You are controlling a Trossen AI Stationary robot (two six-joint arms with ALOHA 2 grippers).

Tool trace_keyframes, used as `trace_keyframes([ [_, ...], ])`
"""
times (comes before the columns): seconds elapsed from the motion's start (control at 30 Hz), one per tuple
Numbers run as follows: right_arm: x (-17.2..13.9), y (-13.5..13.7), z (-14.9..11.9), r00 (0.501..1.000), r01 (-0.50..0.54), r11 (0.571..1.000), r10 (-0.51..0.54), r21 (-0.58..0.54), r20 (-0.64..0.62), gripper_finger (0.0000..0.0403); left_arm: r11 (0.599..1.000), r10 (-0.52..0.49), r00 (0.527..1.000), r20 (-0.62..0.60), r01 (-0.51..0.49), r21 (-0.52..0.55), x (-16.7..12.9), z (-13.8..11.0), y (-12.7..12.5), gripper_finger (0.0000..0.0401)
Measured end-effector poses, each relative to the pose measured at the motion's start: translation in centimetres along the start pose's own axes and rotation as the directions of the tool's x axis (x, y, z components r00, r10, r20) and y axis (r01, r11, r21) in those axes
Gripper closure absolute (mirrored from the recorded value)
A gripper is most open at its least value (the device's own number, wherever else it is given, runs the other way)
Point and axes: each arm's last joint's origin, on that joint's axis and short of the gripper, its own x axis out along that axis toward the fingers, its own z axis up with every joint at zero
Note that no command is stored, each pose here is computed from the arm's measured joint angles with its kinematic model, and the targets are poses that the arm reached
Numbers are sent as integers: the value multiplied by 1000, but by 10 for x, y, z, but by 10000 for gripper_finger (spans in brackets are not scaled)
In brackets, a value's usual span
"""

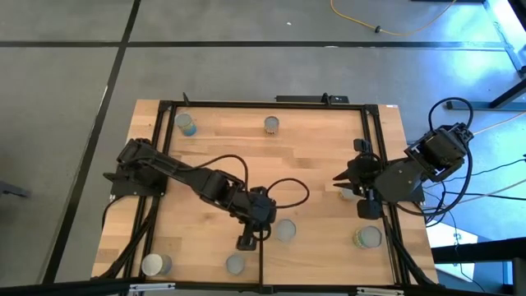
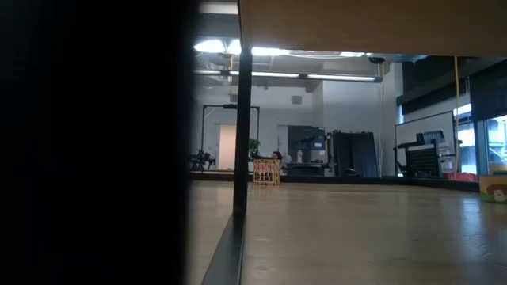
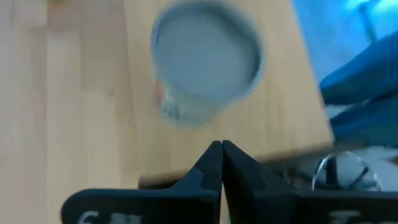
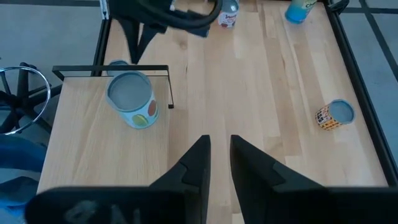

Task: Pick and place cans onto a shelf
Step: Put the white canned mixed vegetables on the shelf

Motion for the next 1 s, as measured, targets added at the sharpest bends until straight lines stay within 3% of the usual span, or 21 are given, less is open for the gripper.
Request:
trace_keyframes([
  [0.33,0,0,0,1000,-1,1000,1,-26,0,338,1000,-7,995,97,7,-8,16,11,4,401],
  [0.8,0,0,0,1000,-5,1000,5,-27,-2,338,1000,26,979,200,-23,-16,15,22,10,401],
  [1.0,4,5,0,995,-83,996,82,-27,-53,338,996,73,970,231,-82,29,-13,21,3,401],
])
